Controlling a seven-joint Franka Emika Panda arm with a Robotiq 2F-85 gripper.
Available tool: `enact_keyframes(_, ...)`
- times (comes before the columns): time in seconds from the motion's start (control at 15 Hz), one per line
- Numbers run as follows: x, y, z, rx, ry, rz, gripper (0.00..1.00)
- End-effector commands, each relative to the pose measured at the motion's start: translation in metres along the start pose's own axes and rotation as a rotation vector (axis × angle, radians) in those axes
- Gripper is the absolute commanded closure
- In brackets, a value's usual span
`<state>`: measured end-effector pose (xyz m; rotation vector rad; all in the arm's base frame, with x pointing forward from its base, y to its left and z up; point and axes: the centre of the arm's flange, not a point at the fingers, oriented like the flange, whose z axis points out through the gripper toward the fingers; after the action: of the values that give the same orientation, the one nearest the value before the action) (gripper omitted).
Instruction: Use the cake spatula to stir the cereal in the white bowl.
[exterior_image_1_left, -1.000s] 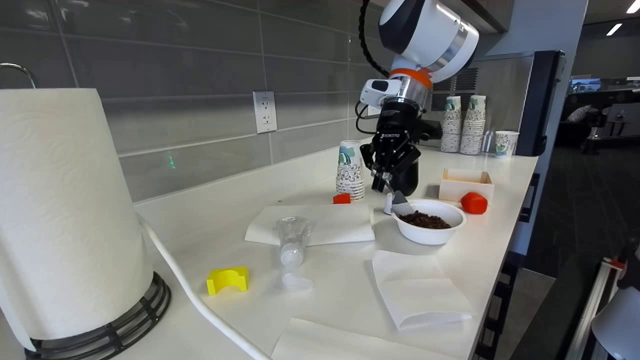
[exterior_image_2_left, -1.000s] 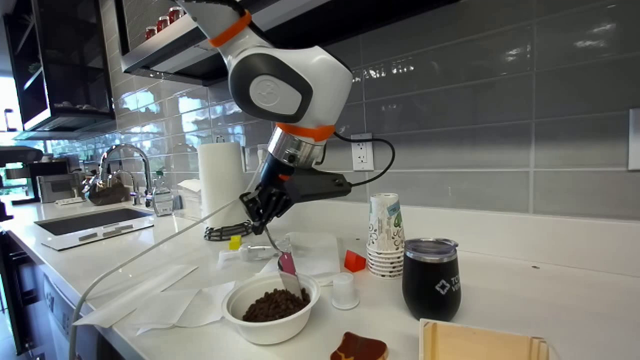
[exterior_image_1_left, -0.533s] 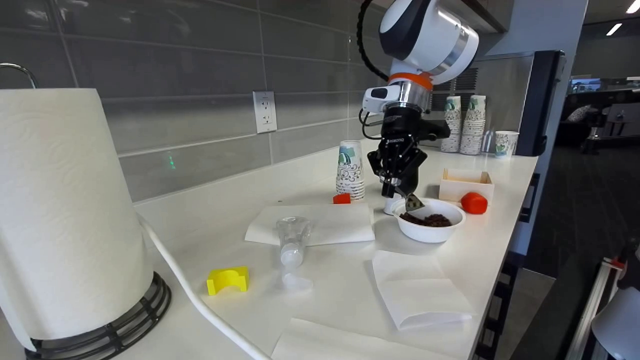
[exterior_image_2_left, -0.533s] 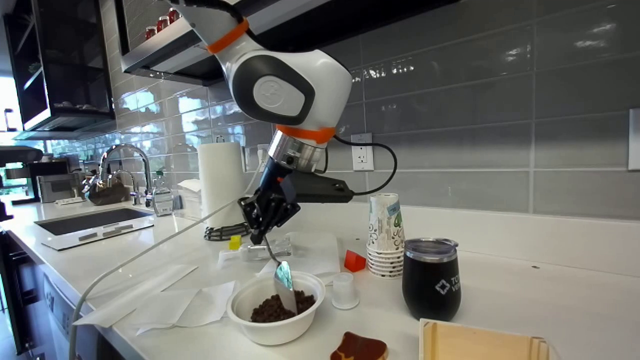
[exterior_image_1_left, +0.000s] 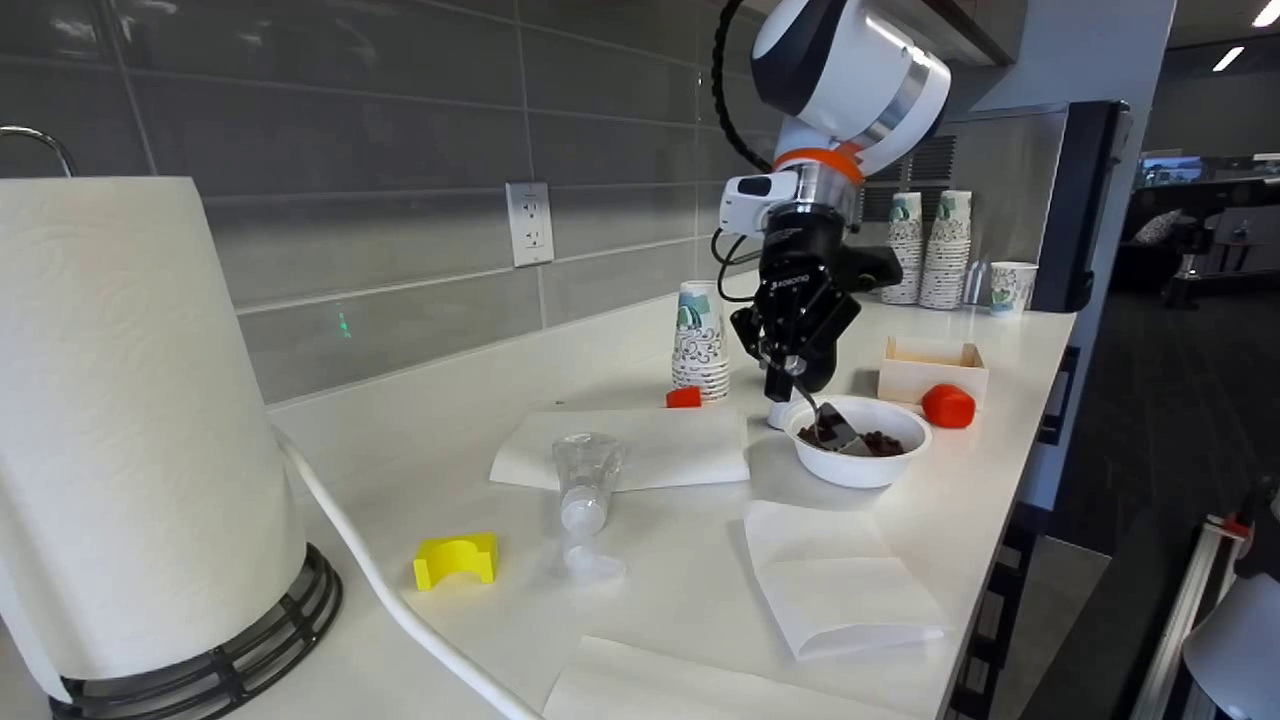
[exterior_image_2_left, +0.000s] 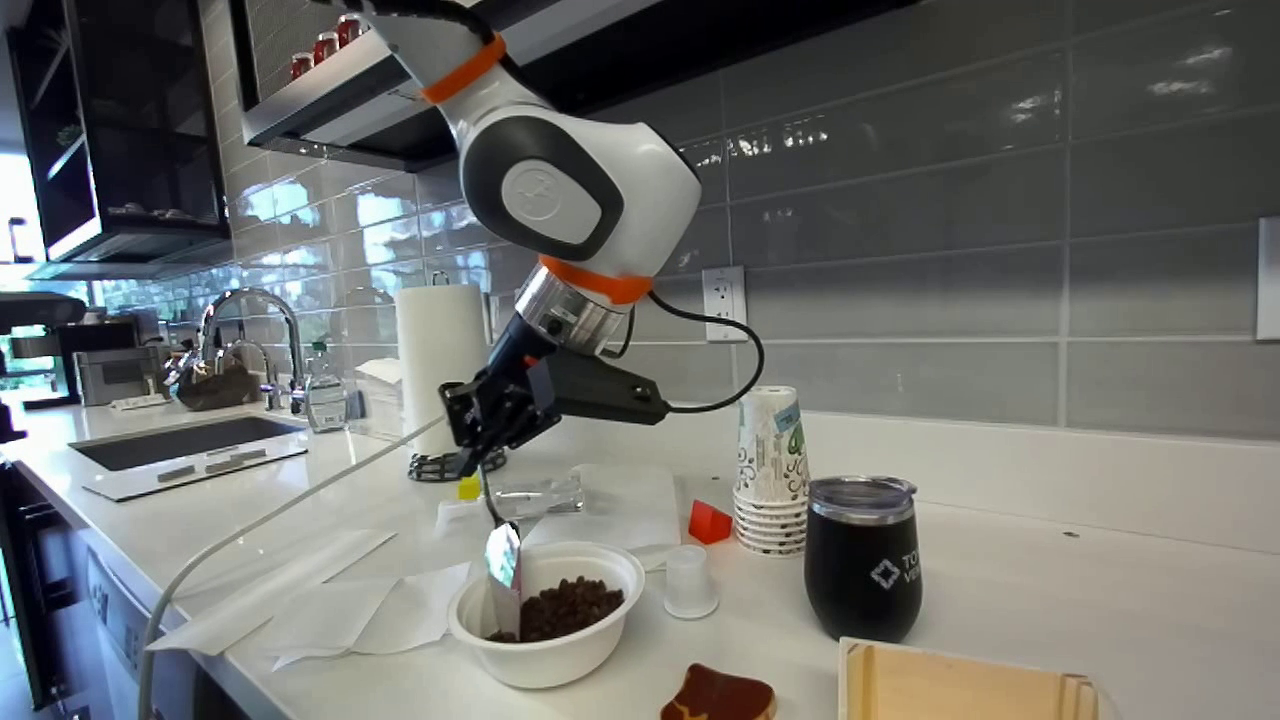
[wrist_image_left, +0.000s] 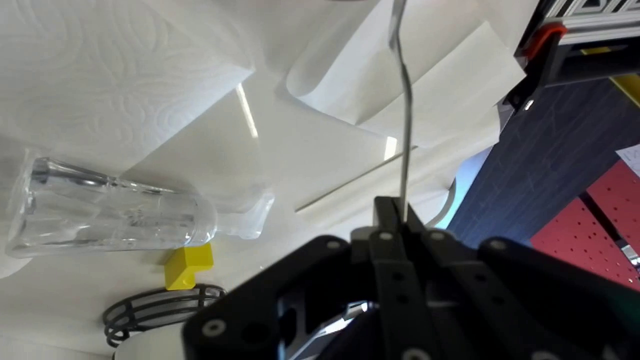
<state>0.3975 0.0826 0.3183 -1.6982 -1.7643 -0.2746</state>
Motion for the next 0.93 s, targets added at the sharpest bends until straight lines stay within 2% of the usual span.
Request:
enact_keyframes(0.0, 0.008, 0.013, 0.002, 0.002, 0.056, -0.052, 0.99)
enact_keyframes(0.4, 0.006, 0.02, -0.01, -0.089, 0.025, -0.109, 0.99)
enact_keyframes(0.87, -0.016, 0.019, -0.022, -0.181, -0.058, -0.12, 0.99)
